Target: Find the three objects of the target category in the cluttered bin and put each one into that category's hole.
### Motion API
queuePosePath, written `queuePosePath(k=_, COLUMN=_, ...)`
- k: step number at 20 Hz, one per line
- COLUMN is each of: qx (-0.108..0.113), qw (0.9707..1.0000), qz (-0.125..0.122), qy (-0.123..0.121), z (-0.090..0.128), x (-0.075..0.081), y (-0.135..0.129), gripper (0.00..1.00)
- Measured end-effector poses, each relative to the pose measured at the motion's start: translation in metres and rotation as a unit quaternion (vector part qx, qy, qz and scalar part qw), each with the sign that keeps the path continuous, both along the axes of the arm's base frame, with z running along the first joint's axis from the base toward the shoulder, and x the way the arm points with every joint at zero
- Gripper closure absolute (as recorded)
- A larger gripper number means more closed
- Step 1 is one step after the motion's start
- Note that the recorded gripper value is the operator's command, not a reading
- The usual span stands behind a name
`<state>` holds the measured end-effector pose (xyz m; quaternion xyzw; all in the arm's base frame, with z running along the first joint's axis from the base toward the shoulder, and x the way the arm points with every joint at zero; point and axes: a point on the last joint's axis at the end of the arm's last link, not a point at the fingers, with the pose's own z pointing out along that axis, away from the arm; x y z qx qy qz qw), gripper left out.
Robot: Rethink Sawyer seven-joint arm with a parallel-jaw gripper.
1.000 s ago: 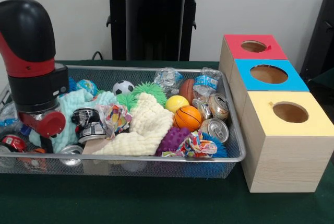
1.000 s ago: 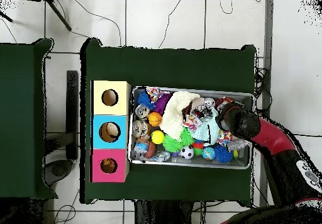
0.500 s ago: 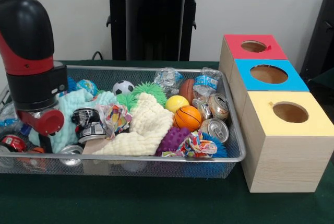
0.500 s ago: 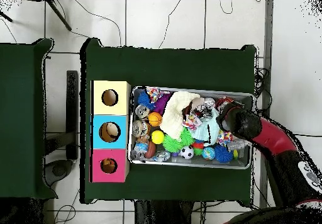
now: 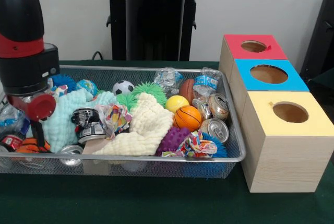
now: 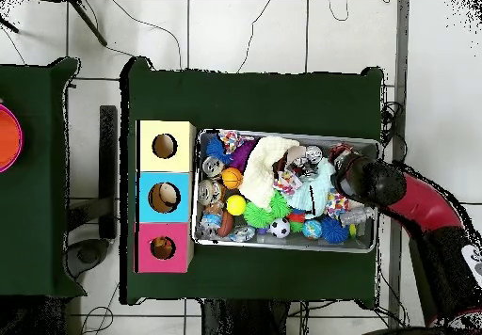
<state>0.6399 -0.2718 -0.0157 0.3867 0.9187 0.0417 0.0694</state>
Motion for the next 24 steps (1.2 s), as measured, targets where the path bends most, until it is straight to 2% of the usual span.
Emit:
queuePosePath(k=7, qx=-0.037, qw=0.9992, qz=0.016, qy=0.004, z=0.031, x=0.0, y=0.003, gripper=1.0)
queuePosePath(k=13, qx=-0.071, qw=0.9963, qz=0.047, qy=0.014, z=0.058, x=0.001, y=0.038, gripper=1.0)
queuePosePath(k=19, qx=-0.096, qw=0.993, qz=0.069, qy=0.001, z=0.072, x=0.001, y=0.075, gripper=1.0)
queuePosePath(k=24, qx=-0.106, qw=0.9923, qz=0.064, qy=-0.012, z=0.08, x=-0.002, y=0.096, gripper=1.0)
